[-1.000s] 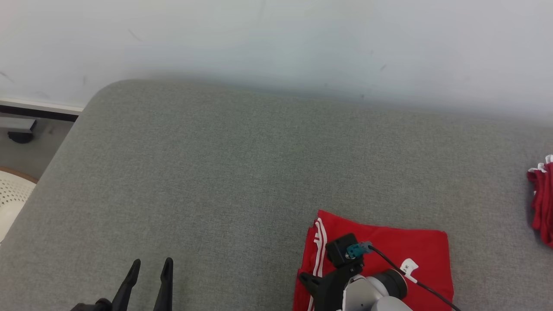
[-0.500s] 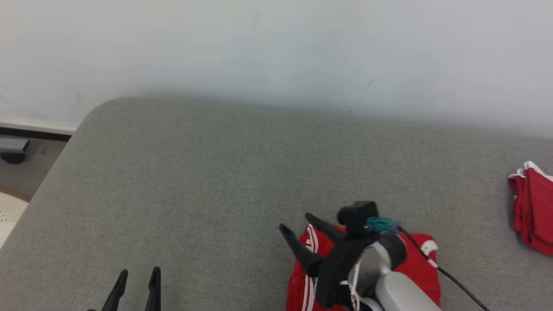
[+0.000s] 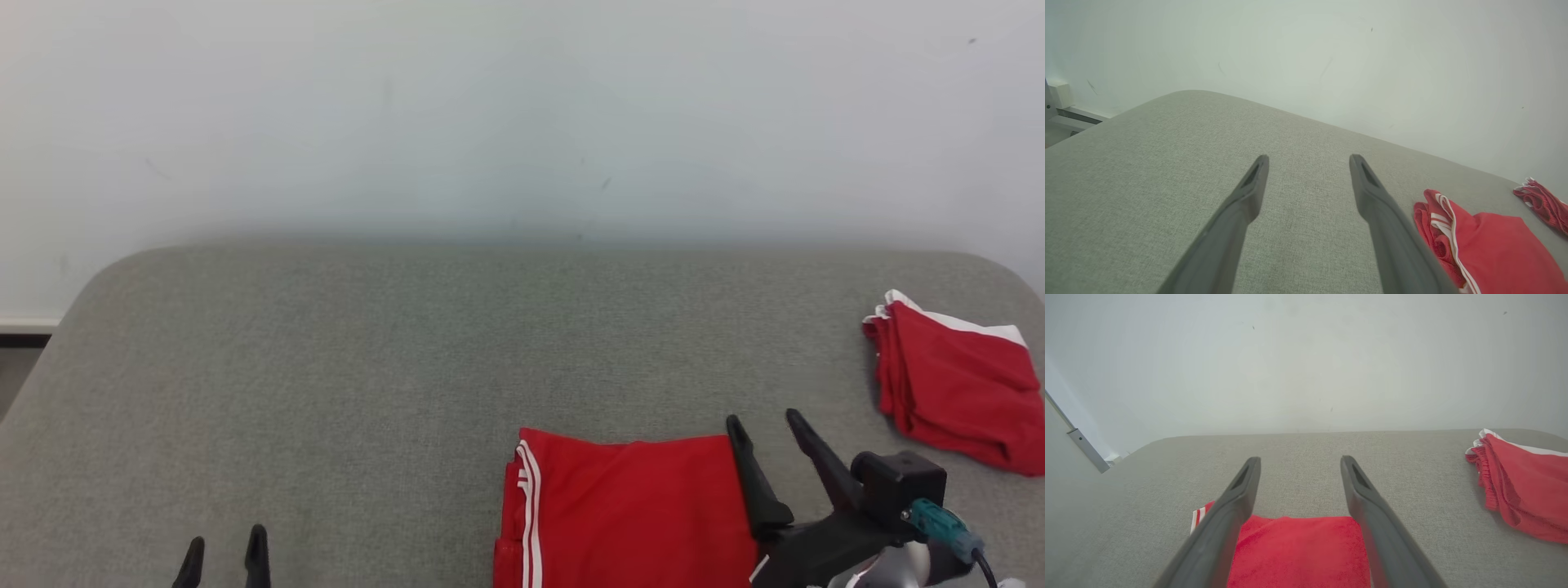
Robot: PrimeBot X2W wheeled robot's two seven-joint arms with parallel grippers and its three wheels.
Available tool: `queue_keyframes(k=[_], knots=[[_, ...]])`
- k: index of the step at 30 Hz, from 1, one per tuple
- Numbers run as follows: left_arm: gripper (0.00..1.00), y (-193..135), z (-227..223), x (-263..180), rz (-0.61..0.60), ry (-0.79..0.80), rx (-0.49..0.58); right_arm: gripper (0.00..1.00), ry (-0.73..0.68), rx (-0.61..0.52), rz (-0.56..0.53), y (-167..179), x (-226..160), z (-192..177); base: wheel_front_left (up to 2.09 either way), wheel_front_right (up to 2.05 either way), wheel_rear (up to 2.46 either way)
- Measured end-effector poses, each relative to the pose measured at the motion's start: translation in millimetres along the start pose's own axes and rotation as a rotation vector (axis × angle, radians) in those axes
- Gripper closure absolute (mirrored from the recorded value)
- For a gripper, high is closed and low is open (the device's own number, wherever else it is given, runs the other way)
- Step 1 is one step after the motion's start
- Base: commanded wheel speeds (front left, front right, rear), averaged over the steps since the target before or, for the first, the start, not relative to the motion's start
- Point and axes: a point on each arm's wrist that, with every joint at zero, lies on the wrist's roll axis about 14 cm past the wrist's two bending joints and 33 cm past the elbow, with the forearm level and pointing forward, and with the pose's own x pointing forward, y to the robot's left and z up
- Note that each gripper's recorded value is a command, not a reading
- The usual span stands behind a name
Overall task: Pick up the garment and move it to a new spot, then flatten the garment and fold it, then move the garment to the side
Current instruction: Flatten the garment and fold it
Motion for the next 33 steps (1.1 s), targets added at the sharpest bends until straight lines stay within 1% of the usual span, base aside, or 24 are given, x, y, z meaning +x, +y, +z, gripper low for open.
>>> queue_keyframes(k=[2,5,9,14,21,24,33], knots=[[0.0,1.7,-0.6,0.1,0.009,-0.001,-0.005,0.0,-0.019,-0.048,-0.029,-7.4,-7.3,3.4,0.0,0.0,0.0],[0.0,4.5,-3.1,-0.3,0.018,0.006,-0.006,0.0,-0.051,-0.056,-0.078,-21.8,-18.3,6.7,0.0,0.0,0.0],[0.0,6.1,-15.3,-4.4,0.012,0.05,0.0,0.0,-0.025,-0.061,-0.136,-39.1,-30.9,-6.9,0.0,0.0,0.0],[0.0,11.4,-22.4,-4.9,0.009,0.095,0.03,0.0,0.024,-0.049,-0.144,-41.0,-36.7,-27.9,0.0,0.0,0.0],[0.0,14.4,2.0,7.9,-0.012,0.026,0.121,0.0,0.033,-0.045,-0.143,-40.8,-38.5,-38.8,0.0,0.0,0.0],[0.0,8.6,5.9,12.2,-0.036,0.014,0.143,0.0,0.042,-0.039,-0.147,-42.3,-39.4,-43.9,0.0,0.0,0.0],[0.0,-0.3,3.9,15.4,-0.061,0.028,0.156,0.0,0.063,-0.047,-0.163,-47.5,-40.8,-49.7,0.0,0.0,0.0]])
